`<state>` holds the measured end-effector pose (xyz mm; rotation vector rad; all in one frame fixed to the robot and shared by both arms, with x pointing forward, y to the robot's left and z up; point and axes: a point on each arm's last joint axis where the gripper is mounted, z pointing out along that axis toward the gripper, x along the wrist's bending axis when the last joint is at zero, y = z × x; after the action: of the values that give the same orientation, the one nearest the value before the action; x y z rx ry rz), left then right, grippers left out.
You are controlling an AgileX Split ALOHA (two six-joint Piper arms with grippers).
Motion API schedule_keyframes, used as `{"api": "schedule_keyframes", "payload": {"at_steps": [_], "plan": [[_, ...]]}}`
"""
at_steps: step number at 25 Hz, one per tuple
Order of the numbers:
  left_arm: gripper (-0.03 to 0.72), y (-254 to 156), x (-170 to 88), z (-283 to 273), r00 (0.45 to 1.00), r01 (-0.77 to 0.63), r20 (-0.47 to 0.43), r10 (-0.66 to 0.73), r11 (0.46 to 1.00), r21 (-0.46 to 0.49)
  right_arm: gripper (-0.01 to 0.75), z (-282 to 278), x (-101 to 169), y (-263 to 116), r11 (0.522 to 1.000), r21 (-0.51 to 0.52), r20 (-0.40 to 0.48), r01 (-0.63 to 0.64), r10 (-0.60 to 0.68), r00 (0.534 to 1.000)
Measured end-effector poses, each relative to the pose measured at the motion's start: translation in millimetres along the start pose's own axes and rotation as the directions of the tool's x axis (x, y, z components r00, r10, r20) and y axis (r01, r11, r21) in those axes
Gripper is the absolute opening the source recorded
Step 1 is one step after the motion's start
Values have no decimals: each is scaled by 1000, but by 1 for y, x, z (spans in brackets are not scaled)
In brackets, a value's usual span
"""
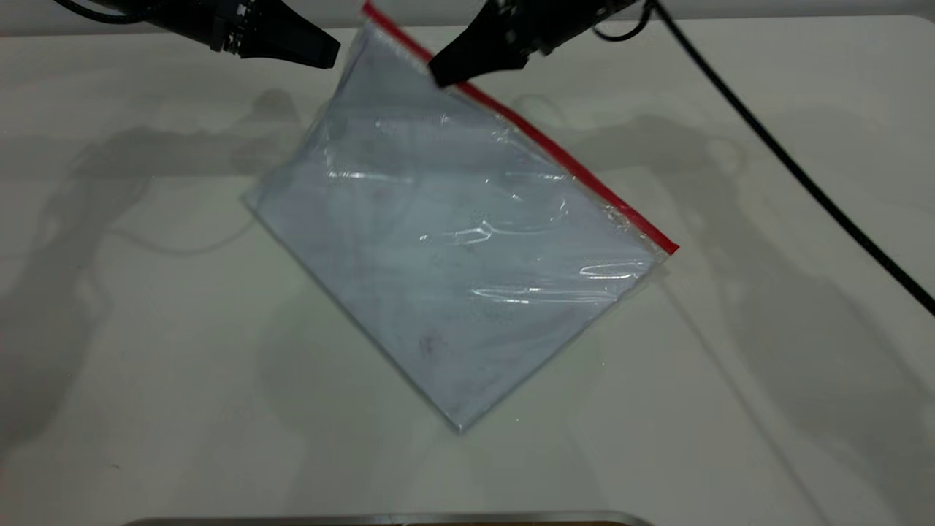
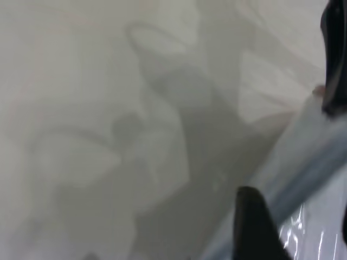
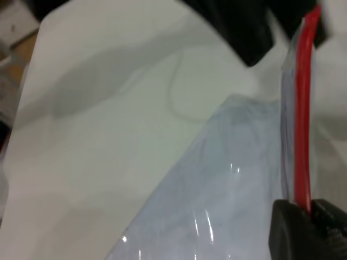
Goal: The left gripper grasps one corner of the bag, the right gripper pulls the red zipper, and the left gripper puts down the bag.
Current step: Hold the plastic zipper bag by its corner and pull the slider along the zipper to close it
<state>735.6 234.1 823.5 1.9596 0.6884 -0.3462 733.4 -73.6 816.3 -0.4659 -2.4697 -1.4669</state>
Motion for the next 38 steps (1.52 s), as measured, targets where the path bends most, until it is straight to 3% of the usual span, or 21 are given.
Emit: {"api": "schedule_keyframes", "payload": {"at_steps": [2, 5, 13, 15, 20, 21, 29, 38], "plan": [[521, 0, -1, 1, 1000, 5, 11, -5, 1000, 3, 46, 6, 4, 2, 1000, 8, -11, 9, -9, 1000], [522, -1, -3, 5, 1000, -6, 17, 6, 1000, 30, 46, 10, 7, 4, 1000, 5, -19, 11, -11, 1000], [447, -3, -12, 23, 995, -91, 49, 85, 987, 134, 46, 10, 7, 6, 1000, -16, -24, 2, -3, 1000], [388, -3, -12, 24, 992, -123, 55, 117, 983, 138, 46, 10, 7, 6, 1000, -17, -24, 3, -3, 1000], [98, -3, -13, 25, 982, -186, 67, 179, 974, 130, 46, 10, 6, 7, 1000, -19, -8, 4, -4, 1000], [68, -2, -13, 25, 981, -188, 67, 181, 974, 123, 46, 10, 6, 7, 1000, -19, -7, 4, -4, 1000], [55, 5, -13, 24, 971, -232, 63, 230, 973, 22, 46, 5, 4, 8, 1000, -15, 1, 15, -15, 1000], [55, 11, -17, 26, 966, -250, 63, 251, 968, -13, 47, 2, 1, 3, 992, 98, 43, 78, -83, 996]]}}
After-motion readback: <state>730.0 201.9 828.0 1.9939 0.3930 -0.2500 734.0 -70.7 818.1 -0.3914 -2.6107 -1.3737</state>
